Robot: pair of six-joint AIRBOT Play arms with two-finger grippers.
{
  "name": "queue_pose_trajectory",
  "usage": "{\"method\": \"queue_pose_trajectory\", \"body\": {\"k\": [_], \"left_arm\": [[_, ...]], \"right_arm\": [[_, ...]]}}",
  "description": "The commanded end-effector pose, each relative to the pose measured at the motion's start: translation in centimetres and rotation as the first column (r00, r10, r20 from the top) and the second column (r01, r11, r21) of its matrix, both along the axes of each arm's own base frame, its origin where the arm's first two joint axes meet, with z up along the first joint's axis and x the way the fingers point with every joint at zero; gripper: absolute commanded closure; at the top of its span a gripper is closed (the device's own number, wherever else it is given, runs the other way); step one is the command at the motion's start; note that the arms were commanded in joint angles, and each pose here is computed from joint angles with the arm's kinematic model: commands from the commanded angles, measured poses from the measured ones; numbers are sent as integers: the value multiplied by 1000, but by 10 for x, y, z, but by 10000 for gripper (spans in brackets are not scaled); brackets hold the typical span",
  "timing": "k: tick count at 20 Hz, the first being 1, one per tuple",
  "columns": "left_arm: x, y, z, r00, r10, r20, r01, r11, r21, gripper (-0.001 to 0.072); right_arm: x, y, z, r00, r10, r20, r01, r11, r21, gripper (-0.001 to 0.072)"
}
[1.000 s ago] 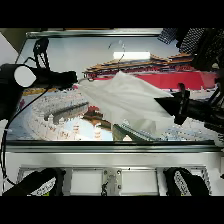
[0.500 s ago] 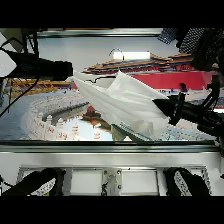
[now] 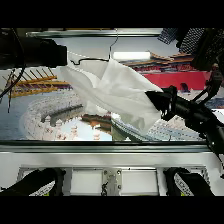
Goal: Fold the clothes and pants, and hang the long-sleeved shirts on hangers.
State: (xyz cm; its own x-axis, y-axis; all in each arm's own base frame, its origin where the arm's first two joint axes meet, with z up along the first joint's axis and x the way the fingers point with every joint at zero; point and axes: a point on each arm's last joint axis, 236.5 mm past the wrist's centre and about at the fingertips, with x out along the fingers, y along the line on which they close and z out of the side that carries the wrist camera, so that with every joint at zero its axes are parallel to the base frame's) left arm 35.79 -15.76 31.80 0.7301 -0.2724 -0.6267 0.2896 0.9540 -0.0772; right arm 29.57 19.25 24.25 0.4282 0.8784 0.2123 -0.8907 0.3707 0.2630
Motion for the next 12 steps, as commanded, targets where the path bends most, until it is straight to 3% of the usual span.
{"method": "queue_pose_trajectory", "body": {"k": [1,4,6,12], "left_arm": [[-1,12,6,999,32,11,-32,999,32,694],[-5,9,3,1000,19,-3,-19,999,34,688],[-8,7,4,1000,12,-1,-12,999,35,111],[-32,28,46,993,33,111,-31,999,-22,90]], "right_arm": [[-7,11,8,999,34,15,-35,999,36,701],[-9,15,8,999,46,15,-47,998,36,701],[-9,14,9,999,45,15,-46,998,40,700],[-9,14,10,999,43,16,-43,998,41,700]]}}
